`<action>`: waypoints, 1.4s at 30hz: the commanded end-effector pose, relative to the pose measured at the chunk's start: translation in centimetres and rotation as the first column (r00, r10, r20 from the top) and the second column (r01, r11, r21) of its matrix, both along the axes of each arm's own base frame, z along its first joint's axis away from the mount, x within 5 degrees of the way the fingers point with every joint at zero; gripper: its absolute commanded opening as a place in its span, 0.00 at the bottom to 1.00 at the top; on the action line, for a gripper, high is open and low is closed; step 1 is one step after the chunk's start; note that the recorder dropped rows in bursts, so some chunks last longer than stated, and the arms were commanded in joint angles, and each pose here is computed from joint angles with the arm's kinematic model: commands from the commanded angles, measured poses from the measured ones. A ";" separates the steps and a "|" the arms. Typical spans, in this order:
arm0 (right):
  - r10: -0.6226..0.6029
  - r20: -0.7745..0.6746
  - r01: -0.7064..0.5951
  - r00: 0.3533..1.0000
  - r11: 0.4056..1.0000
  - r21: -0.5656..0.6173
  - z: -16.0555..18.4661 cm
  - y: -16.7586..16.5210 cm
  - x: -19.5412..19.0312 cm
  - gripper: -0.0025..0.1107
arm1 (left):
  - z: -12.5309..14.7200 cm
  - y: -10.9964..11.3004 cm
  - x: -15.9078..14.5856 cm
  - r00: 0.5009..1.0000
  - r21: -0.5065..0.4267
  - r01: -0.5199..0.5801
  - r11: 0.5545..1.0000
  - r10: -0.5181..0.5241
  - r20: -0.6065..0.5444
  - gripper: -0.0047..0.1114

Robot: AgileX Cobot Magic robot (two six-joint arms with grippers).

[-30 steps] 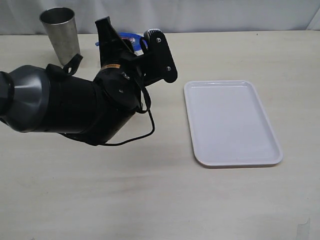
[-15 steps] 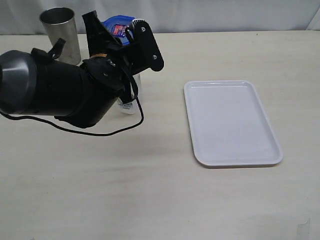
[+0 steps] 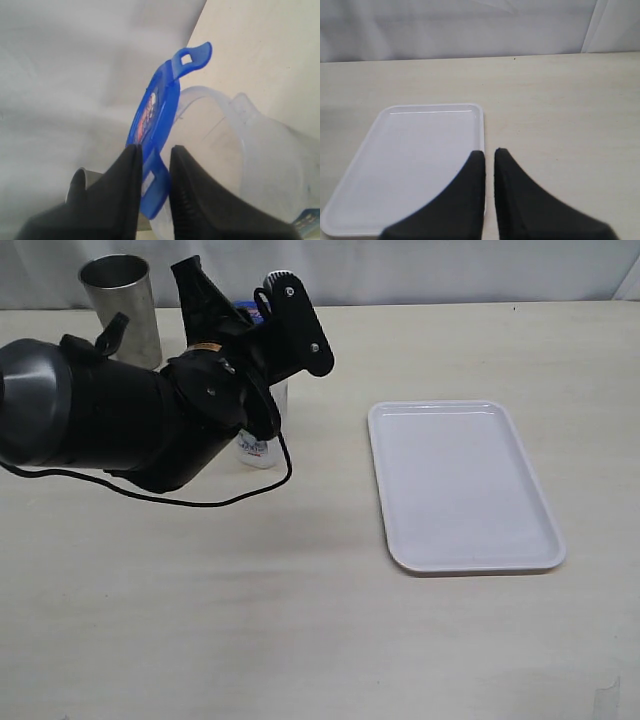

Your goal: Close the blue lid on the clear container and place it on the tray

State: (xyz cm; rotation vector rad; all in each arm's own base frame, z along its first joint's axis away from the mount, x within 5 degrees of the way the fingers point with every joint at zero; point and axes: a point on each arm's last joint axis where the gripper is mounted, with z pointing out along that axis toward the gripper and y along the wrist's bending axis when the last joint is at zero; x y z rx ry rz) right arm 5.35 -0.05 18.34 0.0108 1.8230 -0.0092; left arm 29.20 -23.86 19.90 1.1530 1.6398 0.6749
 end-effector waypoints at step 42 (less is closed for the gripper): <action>-0.003 -0.003 0.003 1.000 1.000 0.004 -0.1 0.0 0.0 0.08 | 1.7 2.2 0.5 0.944 -0.127 -0.259 0.957 0.279 0.174 0.20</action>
